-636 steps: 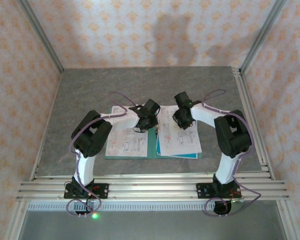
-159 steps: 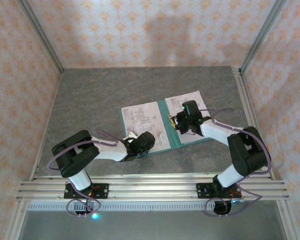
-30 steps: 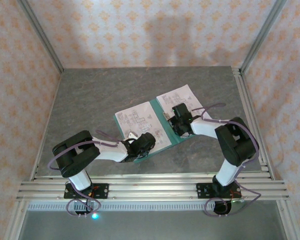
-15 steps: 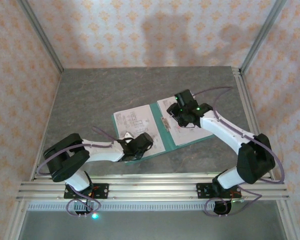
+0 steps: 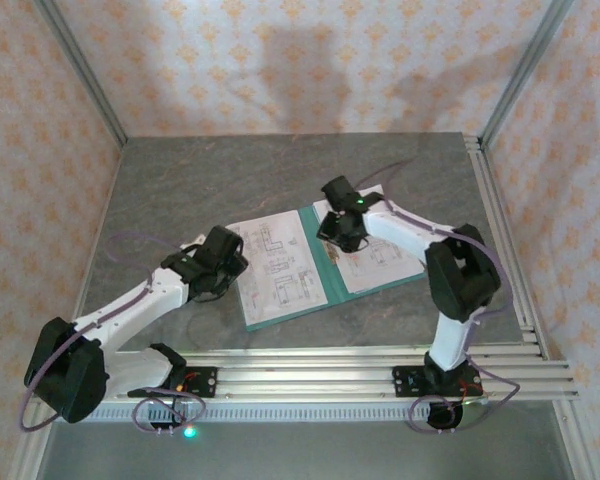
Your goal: Put the files into the folder
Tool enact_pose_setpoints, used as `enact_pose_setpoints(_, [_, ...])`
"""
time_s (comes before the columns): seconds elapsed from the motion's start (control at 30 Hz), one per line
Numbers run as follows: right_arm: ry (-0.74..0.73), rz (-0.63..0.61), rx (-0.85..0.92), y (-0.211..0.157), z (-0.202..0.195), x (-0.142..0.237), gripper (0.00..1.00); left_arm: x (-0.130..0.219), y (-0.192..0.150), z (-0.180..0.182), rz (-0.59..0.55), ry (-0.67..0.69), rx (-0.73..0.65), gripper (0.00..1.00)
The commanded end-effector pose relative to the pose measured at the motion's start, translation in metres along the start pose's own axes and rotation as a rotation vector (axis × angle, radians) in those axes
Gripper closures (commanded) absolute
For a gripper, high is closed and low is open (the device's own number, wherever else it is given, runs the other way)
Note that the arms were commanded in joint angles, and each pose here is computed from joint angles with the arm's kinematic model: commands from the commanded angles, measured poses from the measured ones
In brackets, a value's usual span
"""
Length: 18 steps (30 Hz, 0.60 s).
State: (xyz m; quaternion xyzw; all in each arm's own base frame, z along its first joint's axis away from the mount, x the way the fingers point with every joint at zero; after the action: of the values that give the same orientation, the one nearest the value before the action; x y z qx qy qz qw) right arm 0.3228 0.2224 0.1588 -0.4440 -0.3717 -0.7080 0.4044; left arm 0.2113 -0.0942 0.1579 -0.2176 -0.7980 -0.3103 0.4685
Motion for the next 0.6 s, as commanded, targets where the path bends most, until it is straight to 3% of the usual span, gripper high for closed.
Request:
enact_pose_setpoints(0.0, [-0.160,-0.015,0.147,-0.009,0.009,-0.007,0.53,-0.009,-0.012,0.026,0.135,0.086,-0.102,0.42])
enact_pose_setpoints(0.3, [-0.459,-0.069,0.394,-0.014,0.016,-0.032,0.61,-0.025,-0.016,0.035,0.171,0.107,-0.090,0.43])
enact_pose_setpoints(0.57, [-0.491,-0.073,0.438,-0.012,0.020,-0.042,0.64,-0.029,-0.017,0.036,0.178,0.107,-0.092,0.43])
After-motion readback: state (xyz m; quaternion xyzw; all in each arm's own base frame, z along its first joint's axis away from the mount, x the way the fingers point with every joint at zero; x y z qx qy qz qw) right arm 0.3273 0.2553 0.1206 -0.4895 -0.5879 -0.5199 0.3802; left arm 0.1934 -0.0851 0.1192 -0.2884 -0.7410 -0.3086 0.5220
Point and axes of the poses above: each hand's point on the last joint's axis, 136 mm out from that joint toward the fingers, its own x axis back along the fingers, its own z axis along the line the jaws close on, y = z × x, the point moved 9 cm from there along x, back along the fingers, and after that the axes turned 3 degrees about -x, right-handed, at the moved point
